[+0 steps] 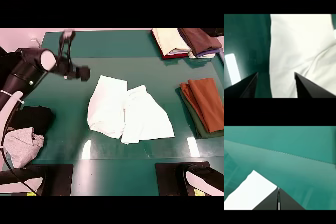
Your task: Fold the shirts.
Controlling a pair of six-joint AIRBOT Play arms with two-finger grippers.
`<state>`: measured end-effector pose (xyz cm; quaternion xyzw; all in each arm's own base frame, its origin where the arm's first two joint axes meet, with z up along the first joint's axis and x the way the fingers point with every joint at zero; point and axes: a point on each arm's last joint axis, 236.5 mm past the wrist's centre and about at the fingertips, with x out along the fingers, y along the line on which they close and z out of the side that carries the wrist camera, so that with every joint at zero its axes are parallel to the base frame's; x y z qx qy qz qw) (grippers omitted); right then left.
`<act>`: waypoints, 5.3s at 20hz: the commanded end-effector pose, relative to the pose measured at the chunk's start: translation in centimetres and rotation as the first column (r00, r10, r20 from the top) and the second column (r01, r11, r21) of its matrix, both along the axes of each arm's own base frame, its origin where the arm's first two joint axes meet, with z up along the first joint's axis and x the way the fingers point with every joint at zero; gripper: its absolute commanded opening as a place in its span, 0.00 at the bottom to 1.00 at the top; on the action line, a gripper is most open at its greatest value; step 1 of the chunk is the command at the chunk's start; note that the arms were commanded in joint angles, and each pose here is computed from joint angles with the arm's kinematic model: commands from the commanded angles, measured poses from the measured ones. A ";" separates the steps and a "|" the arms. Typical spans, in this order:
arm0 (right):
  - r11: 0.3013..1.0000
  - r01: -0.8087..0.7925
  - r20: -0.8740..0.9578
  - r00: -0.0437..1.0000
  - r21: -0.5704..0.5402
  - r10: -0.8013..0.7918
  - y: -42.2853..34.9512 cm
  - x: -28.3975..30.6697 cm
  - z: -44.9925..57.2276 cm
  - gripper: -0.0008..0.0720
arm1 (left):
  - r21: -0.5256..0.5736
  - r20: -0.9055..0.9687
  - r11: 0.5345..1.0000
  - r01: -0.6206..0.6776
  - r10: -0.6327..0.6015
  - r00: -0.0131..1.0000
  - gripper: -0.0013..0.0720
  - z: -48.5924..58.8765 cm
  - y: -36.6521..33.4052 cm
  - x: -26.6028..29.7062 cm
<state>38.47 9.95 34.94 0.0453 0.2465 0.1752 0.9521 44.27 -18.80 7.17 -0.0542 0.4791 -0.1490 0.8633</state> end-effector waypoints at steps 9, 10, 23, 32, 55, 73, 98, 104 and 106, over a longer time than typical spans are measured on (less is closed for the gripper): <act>1.000 -0.009 -0.012 1.000 0.003 0.009 0.2 -0.2 -0.2 0.04 | -0.130 -0.323 0.980 -0.148 0.099 0.941 0.75 -14.2 -0.5 -6.2; 1.000 -0.011 -0.021 1.000 0.001 0.011 0.2 -0.3 -0.4 0.04 | -0.152 -0.329 0.980 -0.131 0.074 0.941 0.75 -14.4 -1.6 -6.5; 0.988 0.146 -0.514 0.843 -0.057 -0.154 -7.4 -6.2 -17.4 0.04 | -0.226 -0.006 0.974 -0.031 0.030 1.000 0.05 -0.9 -0.2 0.4; 0.958 0.253 -0.885 0.466 0.134 0.001 -6.5 -17.1 -41.5 0.72 | -0.207 0.049 0.978 -0.004 0.014 0.999 0.05 1.4 0.5 0.6; 0.978 0.191 0.174 0.969 -0.088 -0.174 -9.0 -10.2 3.1 0.04 | -0.140 0.927 0.986 0.087 0.100 0.361 0.05 49.5 9.9 -21.6; 0.985 0.127 -0.615 0.769 -0.121 -0.174 -9.5 -0.2 -20.9 0.04 | 0.158 0.259 0.986 -0.043 0.001 0.966 0.05 12.1 7.5 4.3; 0.991 -0.037 -0.644 0.757 0.126 0.110 -0.4 -4.9 -25.7 0.60 | -0.121 -0.520 0.960 -0.253 0.156 0.840 0.60 -14.2 9.6 -18.8; 0.992 -0.032 -0.619 0.778 0.124 0.103 -0.4 -4.6 -25.0 0.60 | -0.223 -0.494 0.922 -0.316 0.173 0.852 0.60 -15.0 7.9 -17.9; 0.992 -0.029 -0.613 0.784 0.125 0.100 -0.4 -4.4 -24.9 0.60 | -0.243 -0.488 0.914 -0.325 0.175 0.855 0.60 -14.9 7.3 -17.6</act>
